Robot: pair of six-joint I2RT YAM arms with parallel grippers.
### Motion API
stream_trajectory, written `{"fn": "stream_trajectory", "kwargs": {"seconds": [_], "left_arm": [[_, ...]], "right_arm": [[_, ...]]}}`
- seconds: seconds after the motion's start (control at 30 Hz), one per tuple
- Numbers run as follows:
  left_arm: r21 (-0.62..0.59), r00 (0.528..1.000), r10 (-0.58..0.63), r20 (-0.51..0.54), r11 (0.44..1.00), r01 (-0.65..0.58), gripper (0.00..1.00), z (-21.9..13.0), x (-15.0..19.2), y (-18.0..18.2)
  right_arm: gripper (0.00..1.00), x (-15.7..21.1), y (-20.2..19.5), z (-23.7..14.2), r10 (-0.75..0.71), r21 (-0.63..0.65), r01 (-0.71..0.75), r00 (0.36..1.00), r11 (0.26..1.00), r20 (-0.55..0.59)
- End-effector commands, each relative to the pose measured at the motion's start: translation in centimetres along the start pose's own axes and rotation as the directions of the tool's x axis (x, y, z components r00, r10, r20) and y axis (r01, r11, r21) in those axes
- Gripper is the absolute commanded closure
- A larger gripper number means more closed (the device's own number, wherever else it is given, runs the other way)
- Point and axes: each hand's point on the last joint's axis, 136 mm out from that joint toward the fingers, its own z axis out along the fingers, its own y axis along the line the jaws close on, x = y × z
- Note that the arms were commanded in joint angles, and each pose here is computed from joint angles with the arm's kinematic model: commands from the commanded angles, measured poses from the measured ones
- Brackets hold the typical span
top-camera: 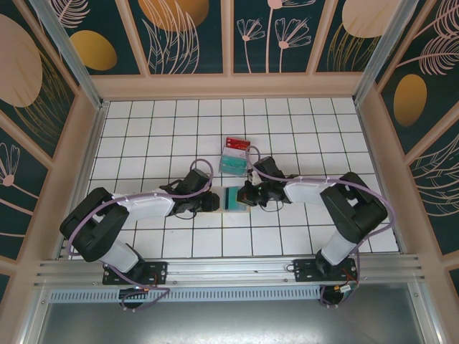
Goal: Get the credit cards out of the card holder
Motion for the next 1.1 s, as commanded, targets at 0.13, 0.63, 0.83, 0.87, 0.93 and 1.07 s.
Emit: {"fn": "stream_trajectory", "kwargs": {"seconds": [0.13,0.63,0.83,0.87,0.93,1.07], "left_arm": [[-0.046,0.998,-0.017,-0.068,0.999,0.014,0.66,0.4,1.6,1.1],[0.011,0.974,-0.031,0.224,1.0,0.029,0.16,-6.5,-6.3,-3.5],[0.001,0.938,-0.08,0.338,0.996,0.084,0.02,-9.5,-7.5,-2.6],[-0.001,0.932,-0.088,0.351,0.995,0.095,0.02,-9.8,-7.6,-2.4],[-0.002,0.92,-0.103,0.379,0.994,0.113,0.01,-10.7,-7.6,-1.9],[-0.004,0.904,-0.124,0.41,0.99,0.138,0.01,-11.8,-7.1,-1.0]], "right_arm": [[1.0,-1.0,-1.0,-3.4,-0.05,0.023,0.048,0.997,0.999,0.063],[1.0,-6.9,4.1,-10.7,-0.507,0.277,0.459,0.851,0.844,0.135],[1.0,-10.3,6.5,-12.4,-0.753,0.413,0.661,0.65,0.626,0.102],[1.0,-10.7,6.9,-12.4,-0.786,0.433,0.688,0.612,0.583,0.086],[1.0,-11.5,7.5,-12.1,-0.849,0.478,0.738,0.527,0.476,0.032],[1.0,-12.5,7.8,-10.6,-0.905,0.519,0.799,0.413,0.304,-0.106]]}}
